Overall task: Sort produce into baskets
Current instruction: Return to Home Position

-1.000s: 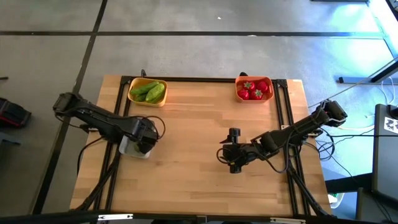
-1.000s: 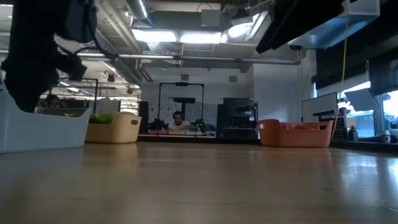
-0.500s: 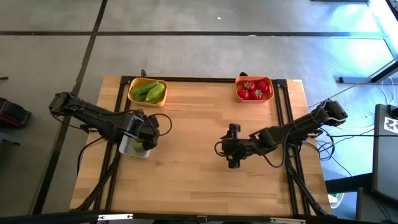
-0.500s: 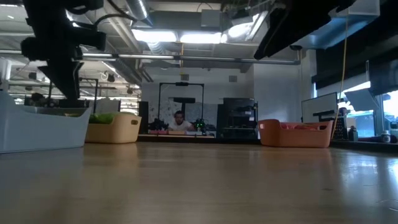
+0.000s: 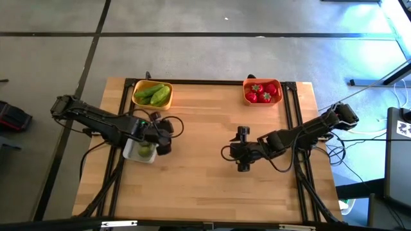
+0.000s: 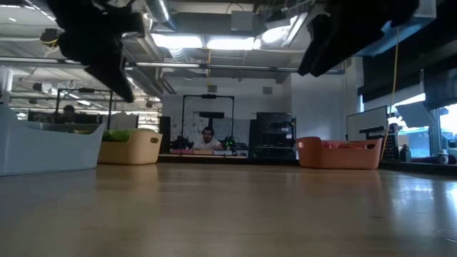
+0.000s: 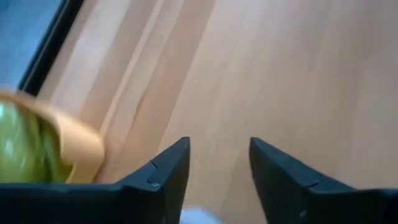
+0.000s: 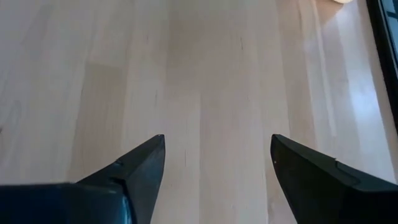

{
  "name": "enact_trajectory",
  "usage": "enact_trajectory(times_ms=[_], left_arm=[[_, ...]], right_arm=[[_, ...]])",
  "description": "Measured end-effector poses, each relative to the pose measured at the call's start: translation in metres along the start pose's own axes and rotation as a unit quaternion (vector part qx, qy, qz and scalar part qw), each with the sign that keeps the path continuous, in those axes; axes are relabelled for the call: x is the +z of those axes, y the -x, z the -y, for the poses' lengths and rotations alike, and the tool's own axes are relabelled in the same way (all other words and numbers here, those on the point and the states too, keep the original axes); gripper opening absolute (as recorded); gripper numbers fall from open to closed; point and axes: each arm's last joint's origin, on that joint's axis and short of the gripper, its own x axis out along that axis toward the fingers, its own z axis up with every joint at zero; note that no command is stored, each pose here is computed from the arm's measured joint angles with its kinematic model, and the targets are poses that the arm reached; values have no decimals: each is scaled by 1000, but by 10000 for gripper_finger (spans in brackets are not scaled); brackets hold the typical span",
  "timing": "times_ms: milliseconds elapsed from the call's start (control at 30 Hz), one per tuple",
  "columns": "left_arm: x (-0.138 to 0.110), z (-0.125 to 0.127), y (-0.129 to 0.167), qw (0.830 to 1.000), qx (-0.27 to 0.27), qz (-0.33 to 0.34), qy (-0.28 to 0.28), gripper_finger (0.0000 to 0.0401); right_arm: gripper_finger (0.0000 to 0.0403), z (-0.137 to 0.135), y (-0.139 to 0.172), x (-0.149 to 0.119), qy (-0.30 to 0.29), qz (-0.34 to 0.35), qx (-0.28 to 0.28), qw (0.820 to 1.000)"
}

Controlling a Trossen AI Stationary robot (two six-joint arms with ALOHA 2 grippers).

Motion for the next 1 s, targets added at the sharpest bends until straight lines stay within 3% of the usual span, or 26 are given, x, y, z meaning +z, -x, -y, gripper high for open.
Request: enact_trajectory(times_ms=[167, 467, 767, 1000], left_arm=[[11, 3, -1, 997, -42, 42, -43, 101], [26, -7, -8, 988, -107, 76, -83, 7], [41, -16, -4, 969, -177, 145, -91, 5], [22, -30, -4, 961, -186, 197, -60, 6]], right_arm=[[258, 6, -3, 0, 10, -8, 14, 1000], [158, 33, -12, 3, 12, -17, 56, 998], [107, 43, -16, 2, 17, -6, 100, 995], [91, 52, -17, -30, -11, 37, 93, 995]])
